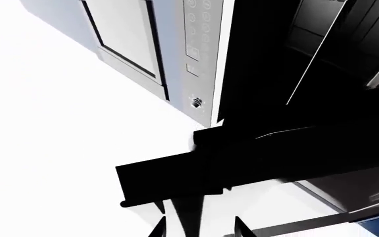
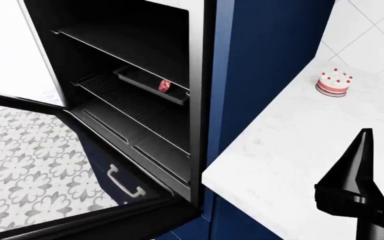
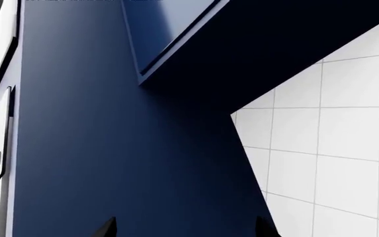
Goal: Open the oven door
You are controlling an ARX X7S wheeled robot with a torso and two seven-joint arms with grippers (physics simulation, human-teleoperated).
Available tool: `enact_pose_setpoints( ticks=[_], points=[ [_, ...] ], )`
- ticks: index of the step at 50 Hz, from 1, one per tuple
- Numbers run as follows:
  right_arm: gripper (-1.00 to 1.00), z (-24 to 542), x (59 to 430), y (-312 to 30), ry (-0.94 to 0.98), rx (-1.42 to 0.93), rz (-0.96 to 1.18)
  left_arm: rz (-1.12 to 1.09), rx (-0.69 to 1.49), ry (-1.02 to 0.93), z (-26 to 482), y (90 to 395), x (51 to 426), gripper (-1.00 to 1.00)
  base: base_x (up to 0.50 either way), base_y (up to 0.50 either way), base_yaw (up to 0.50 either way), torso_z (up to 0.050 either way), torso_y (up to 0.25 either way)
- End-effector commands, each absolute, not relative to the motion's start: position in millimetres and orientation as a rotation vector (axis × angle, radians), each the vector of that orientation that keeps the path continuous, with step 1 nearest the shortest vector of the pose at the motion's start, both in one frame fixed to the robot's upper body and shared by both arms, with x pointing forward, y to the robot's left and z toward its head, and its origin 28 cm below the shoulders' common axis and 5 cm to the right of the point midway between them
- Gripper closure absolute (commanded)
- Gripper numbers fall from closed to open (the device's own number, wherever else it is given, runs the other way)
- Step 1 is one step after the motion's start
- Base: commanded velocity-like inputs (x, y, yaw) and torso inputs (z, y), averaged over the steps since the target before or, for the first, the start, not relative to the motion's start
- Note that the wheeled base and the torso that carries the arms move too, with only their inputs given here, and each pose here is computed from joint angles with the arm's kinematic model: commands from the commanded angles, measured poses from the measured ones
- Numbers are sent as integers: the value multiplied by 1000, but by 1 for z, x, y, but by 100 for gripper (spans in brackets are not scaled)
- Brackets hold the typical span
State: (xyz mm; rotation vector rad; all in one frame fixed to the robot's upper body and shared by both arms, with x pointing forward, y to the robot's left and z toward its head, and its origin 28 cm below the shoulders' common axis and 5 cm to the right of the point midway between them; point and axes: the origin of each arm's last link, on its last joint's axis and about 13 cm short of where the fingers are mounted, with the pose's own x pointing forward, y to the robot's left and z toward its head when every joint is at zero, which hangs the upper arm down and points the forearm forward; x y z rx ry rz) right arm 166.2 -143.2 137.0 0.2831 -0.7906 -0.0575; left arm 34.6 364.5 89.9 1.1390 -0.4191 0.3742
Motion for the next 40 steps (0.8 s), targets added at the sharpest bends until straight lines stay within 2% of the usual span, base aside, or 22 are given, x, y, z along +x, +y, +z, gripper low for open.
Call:
enact_pose_setpoints(
  ticks=[1, 40],
  points=[
    [-100, 137, 166, -143, -790, 284, -56, 307, 1125, -496, 82, 347, 33, 100, 4, -5, 0, 0, 0],
    [-100, 138, 165, -143, -796, 288, -53, 357, 1063, -422, 57, 351, 15, 100, -1, -6, 0, 0, 2]
  ],
)
